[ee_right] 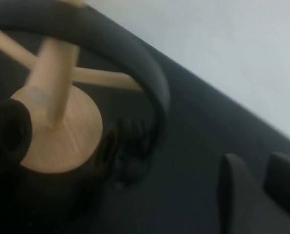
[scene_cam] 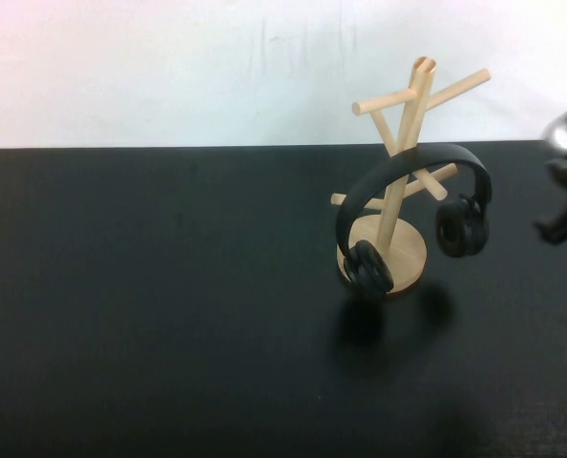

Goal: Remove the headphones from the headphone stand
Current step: Pick up the headphones from the headphone stand, then place the headphones on the table

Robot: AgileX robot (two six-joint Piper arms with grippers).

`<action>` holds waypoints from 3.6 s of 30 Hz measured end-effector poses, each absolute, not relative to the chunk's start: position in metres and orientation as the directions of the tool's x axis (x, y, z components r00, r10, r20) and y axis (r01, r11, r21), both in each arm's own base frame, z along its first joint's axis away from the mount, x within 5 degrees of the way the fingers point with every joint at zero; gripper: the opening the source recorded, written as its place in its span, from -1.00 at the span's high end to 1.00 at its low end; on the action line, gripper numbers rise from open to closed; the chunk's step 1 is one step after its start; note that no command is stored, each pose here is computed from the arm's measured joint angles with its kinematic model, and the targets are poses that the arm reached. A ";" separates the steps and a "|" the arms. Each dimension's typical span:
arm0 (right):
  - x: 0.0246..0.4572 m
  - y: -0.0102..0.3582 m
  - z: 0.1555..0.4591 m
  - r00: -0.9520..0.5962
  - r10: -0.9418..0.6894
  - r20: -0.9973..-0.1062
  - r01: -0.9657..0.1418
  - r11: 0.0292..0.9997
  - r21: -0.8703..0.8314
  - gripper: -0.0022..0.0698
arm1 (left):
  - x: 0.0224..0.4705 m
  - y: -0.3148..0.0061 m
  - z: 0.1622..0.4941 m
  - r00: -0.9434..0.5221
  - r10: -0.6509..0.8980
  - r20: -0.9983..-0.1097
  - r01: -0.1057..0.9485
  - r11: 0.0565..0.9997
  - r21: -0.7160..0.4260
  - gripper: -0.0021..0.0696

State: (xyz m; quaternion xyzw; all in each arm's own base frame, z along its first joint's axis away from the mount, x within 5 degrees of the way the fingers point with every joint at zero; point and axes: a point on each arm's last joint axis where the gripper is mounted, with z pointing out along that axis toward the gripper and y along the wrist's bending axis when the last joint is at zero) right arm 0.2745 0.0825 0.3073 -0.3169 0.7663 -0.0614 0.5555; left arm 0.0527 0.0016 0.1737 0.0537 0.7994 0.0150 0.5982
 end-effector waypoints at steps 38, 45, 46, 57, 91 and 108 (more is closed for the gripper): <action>0.342 0.110 0.244 0.102 -0.532 -0.840 -0.339 0.775 -0.532 -0.09 | 0.053 0.002 0.174 -0.279 0.104 -0.955 0.068 0.994 0.088 0.94; 0.342 0.112 0.243 0.111 -0.545 -0.831 -0.350 0.761 -0.546 0.80 | 0.053 0.002 0.174 -0.279 0.104 -0.955 0.068 0.994 0.088 0.94; 0.342 0.112 0.243 0.110 -0.544 -0.832 -0.349 0.762 -0.545 0.95 | 0.053 0.002 0.174 -0.279 0.104 -0.955 0.068 0.994 0.088 0.94; 0.316 0.108 0.291 0.167 -0.551 -0.817 -0.321 0.754 -0.574 0.96 | 0.053 0.002 0.174 -0.279 0.104 -0.955 0.068 0.994 0.088 0.94; 0.305 0.017 0.228 -0.808 -0.427 -0.405 -0.292 0.888 -0.354 0.90 | 0.053 0.002 0.174 -0.279 0.104 -0.955 0.068 0.994 0.088 0.94; 0.343 0.023 0.260 -0.800 -0.399 -0.448 -0.239 0.897 -0.373 -0.20 | 0.053 0.002 0.174 -0.279 0.104 -0.955 0.068 0.994 0.088 0.94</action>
